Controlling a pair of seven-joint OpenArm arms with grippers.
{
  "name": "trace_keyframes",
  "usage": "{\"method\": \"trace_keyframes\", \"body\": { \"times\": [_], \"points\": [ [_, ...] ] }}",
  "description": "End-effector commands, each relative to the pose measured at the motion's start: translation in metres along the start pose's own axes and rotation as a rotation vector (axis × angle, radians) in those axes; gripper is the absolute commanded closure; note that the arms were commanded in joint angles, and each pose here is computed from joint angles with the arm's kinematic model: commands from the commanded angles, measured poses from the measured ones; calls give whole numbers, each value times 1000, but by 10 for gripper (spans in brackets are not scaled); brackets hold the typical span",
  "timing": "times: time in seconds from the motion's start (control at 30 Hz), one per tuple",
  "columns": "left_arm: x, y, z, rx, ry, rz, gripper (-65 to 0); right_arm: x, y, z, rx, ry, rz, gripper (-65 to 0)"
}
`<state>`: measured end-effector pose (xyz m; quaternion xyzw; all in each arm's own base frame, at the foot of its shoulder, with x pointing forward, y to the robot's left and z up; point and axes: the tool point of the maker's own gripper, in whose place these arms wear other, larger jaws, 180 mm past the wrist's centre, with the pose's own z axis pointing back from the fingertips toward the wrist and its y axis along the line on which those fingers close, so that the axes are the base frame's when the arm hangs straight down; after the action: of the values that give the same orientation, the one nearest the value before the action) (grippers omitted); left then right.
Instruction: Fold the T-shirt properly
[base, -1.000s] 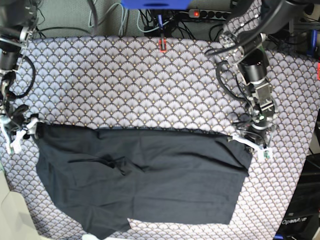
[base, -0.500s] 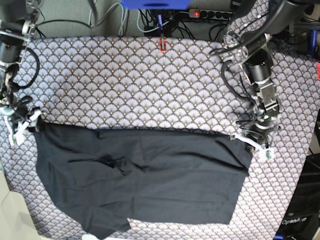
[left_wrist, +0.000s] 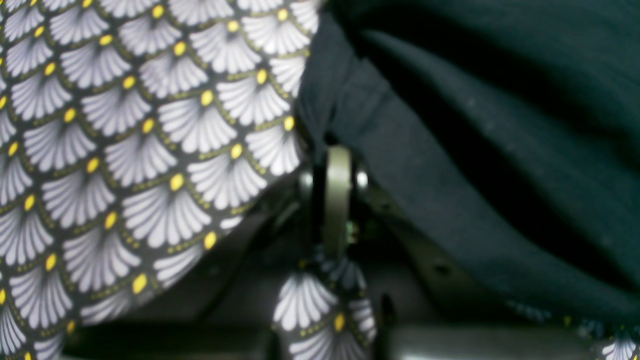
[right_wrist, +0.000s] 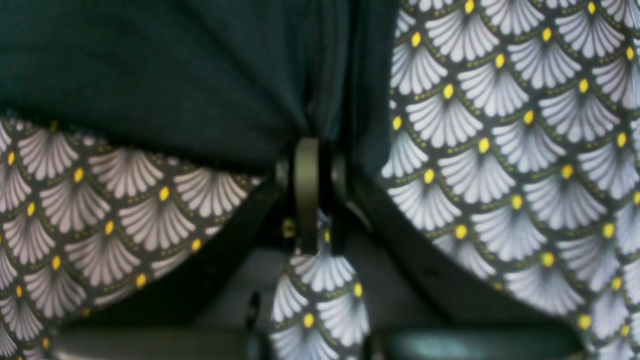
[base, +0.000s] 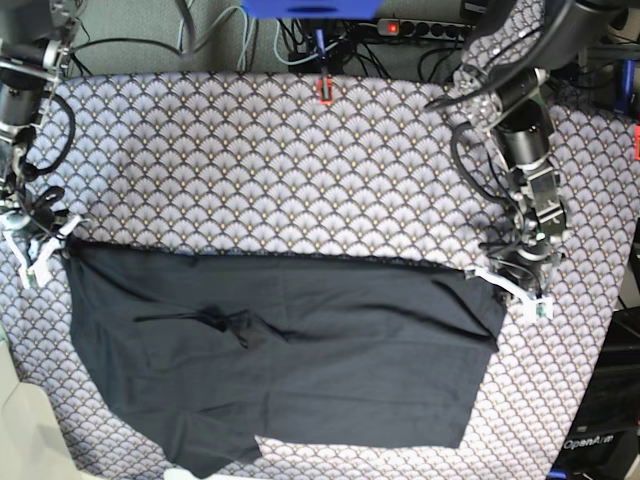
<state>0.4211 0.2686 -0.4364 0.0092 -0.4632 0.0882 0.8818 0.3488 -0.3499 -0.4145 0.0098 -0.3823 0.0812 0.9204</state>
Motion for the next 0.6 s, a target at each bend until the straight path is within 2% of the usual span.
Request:
{"method": "trace_keyframes", "body": {
  "times": [0.0, 0.27, 0.4, 0.57],
  "points": [
    [-8, 21, 2, 69, 70, -36, 0, 24, -24, 12, -48, -48, 30, -6],
    [-16, 22, 5, 54, 86, -50, 0, 16, -31, 17, -62, -20, 42, -6],
    [-17, 26, 19, 32, 119, -96, 0, -7, -27, 19, -52, 14, 39, -6],
    [-8, 19, 39, 36, 94, -164, 0, -7, 0, 23, -25, -9, 95, -6]
  ]
}}
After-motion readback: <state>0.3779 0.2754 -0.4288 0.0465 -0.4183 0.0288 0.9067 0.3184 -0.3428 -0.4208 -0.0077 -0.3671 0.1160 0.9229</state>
